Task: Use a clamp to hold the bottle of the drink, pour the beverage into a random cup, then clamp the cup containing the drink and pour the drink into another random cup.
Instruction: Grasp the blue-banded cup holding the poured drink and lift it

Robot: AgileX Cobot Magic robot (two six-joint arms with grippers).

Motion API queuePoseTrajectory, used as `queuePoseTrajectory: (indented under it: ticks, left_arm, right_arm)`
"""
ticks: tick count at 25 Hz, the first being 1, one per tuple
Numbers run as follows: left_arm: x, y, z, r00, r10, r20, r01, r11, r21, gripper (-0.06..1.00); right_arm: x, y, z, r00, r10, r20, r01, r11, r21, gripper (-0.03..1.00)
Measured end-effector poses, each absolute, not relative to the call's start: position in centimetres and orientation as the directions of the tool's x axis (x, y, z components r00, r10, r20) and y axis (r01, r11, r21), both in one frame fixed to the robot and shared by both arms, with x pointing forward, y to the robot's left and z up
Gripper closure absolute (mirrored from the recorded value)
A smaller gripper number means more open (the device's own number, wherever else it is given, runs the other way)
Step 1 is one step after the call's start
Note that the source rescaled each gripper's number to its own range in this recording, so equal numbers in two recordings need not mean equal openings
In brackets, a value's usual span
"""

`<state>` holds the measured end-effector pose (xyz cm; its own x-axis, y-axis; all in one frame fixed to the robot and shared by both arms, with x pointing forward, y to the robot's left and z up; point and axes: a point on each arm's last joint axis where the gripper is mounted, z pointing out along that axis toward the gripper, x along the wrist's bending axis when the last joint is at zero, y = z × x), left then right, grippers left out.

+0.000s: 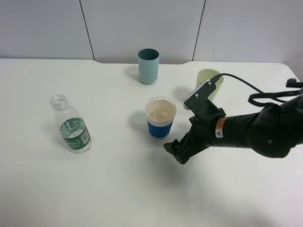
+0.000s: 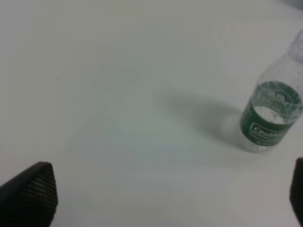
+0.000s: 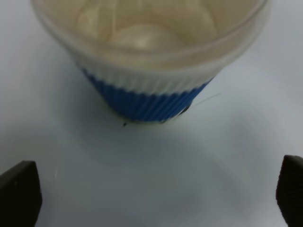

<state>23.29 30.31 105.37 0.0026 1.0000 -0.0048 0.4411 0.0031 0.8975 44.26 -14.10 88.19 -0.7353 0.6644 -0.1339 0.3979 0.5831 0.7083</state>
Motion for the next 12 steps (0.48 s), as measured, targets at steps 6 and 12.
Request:
queuePoseTrajectory:
  ticks: [6,12]
  left_arm:
    - [23.3,30.3,105.4,0.003,1.0,-0.005,0.441,0.003,0.897,-0.06]
    - [23.3,30.3,105.4,0.003,1.0,-0.005,0.441,0.003,0.897,-0.06]
  right_arm:
    - [43.5,-15.3,86.2,-0.694,0.692,-0.199,0.333,0.553,0.764,-0.03]
    - [43.9,-15.3,85.2,-0.673,0.688,-0.271,0.236,0.547,0.803,-0.03]
